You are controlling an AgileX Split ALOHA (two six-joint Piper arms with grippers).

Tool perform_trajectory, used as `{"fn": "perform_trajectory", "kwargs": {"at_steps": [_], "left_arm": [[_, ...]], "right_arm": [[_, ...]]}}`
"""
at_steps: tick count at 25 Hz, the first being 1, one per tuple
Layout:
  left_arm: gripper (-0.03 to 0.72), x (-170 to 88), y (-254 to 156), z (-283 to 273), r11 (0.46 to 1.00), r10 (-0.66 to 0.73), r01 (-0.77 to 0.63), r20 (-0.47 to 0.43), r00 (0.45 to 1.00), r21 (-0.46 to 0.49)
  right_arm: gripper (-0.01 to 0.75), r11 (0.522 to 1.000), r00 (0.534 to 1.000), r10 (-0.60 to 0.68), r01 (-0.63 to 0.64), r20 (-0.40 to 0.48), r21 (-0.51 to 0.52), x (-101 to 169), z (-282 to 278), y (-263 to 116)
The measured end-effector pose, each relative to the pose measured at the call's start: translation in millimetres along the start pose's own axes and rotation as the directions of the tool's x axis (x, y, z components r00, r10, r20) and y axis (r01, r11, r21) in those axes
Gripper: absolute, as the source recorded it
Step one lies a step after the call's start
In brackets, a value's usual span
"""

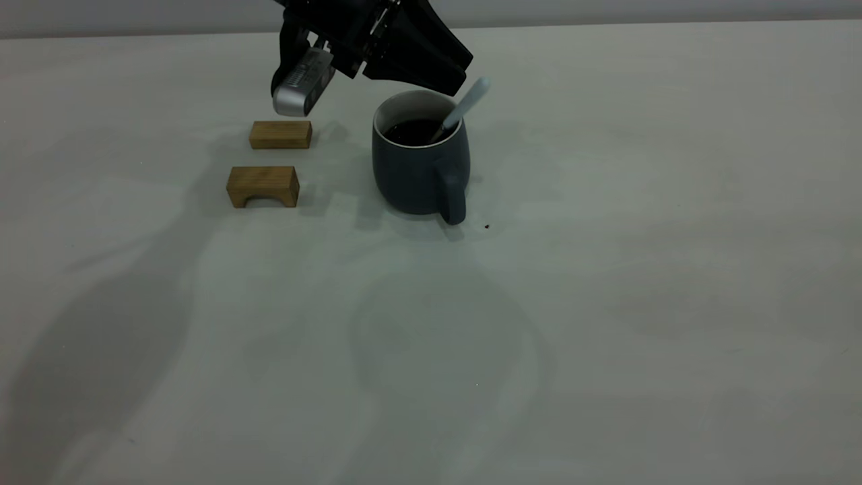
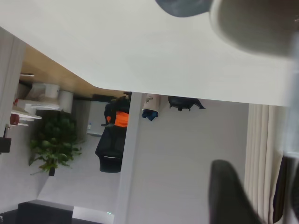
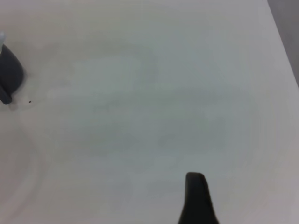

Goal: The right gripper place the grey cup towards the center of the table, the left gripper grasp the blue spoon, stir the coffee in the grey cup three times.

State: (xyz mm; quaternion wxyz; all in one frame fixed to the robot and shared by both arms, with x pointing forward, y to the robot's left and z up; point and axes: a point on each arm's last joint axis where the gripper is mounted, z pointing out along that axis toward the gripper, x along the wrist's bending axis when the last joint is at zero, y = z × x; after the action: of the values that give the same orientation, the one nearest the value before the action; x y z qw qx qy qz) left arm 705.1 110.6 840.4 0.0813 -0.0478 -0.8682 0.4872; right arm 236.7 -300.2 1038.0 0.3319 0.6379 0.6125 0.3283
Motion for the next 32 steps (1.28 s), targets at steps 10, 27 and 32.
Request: {"fn": "perform_trajectory", "kwargs": {"at_steps": [10, 27, 32], "left_arm": [[0.556, -1.8, -44.7, -48.8, 0.893, 0.272, -0.266, -0.035, 0.962, -0.363], [0.557, 68.1, -197.9, -169.6, 0.043, 0.832, -0.832, -0.442, 0.337, -0.553], [0.557, 111.1, -221.9, -186.9, -0.28, 0.779, -0.883, -0.627, 0.021, -0.377]], "right_arm": [[0.587, 1.0, 1.0, -0.001, 0.001, 0.0, 0.0, 0.0, 0.0, 0.0], [0.587, 1.0, 1.0, 0.0, 0.0, 0.0, 0.0, 0.0, 0.0, 0.0], [0.587, 1.0, 1.0, 0.0, 0.0, 0.0, 0.0, 0.0, 0.0, 0.0]]}}
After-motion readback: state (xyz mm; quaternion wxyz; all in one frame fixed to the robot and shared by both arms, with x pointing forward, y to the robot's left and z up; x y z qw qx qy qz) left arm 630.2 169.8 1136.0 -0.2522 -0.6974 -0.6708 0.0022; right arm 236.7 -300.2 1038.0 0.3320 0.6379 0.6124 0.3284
